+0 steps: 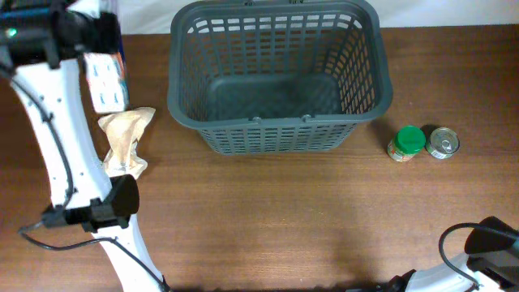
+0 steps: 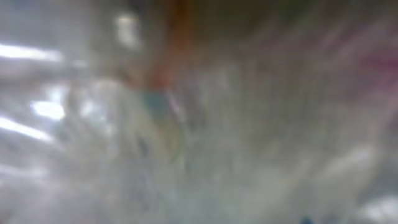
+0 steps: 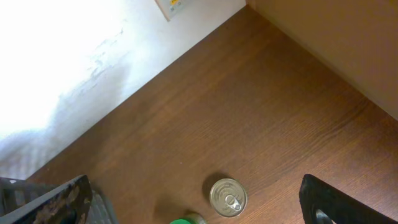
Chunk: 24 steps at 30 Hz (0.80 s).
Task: Pack container
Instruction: 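Lower the tissue stack into the basket and open the left gripper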
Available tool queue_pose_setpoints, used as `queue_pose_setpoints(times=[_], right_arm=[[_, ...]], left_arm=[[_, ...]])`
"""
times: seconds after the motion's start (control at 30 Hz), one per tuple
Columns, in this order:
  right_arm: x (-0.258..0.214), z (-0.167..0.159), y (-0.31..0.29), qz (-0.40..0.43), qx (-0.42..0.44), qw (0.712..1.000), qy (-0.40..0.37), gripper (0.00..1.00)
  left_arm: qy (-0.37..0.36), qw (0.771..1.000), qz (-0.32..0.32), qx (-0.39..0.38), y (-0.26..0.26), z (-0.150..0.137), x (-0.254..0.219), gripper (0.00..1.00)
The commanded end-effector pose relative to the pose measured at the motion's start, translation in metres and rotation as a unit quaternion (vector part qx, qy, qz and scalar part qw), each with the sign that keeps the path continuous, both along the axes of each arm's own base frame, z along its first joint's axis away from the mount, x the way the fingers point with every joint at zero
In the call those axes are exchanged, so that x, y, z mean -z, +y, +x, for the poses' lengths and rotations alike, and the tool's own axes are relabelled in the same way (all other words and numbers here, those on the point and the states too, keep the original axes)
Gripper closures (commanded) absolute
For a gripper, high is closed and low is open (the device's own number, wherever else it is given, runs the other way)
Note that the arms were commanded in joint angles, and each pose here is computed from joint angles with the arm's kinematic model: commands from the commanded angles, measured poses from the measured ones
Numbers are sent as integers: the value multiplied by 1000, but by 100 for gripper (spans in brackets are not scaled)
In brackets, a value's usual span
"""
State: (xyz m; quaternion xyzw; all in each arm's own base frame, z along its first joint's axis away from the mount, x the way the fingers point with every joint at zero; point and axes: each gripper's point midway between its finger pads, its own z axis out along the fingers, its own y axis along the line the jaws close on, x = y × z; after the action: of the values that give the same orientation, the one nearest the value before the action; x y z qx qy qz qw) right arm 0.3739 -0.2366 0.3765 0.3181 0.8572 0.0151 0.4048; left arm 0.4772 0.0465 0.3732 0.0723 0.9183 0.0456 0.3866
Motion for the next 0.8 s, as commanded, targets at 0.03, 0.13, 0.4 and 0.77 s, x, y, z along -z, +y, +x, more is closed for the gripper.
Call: queue_pose_setpoints(times=[0.03, 0.13, 0.4, 0.77], right_arm=[[-4, -3, 1, -4, 3, 1000, -3, 1], [-4, -3, 1, -4, 3, 1000, -2, 1], [-4, -3, 1, -4, 3, 1000, -3, 1], [-4, -3, 1, -4, 3, 1000, -3, 1]], left_arm=[[-118, 958, 86, 247, -80, -20, -64, 98], [-140, 928, 125, 321, -122, -26, -70, 98], [-173, 799, 259, 514, -244, -31, -48, 98], [-98, 721, 224, 648, -318, -4, 75, 98]])
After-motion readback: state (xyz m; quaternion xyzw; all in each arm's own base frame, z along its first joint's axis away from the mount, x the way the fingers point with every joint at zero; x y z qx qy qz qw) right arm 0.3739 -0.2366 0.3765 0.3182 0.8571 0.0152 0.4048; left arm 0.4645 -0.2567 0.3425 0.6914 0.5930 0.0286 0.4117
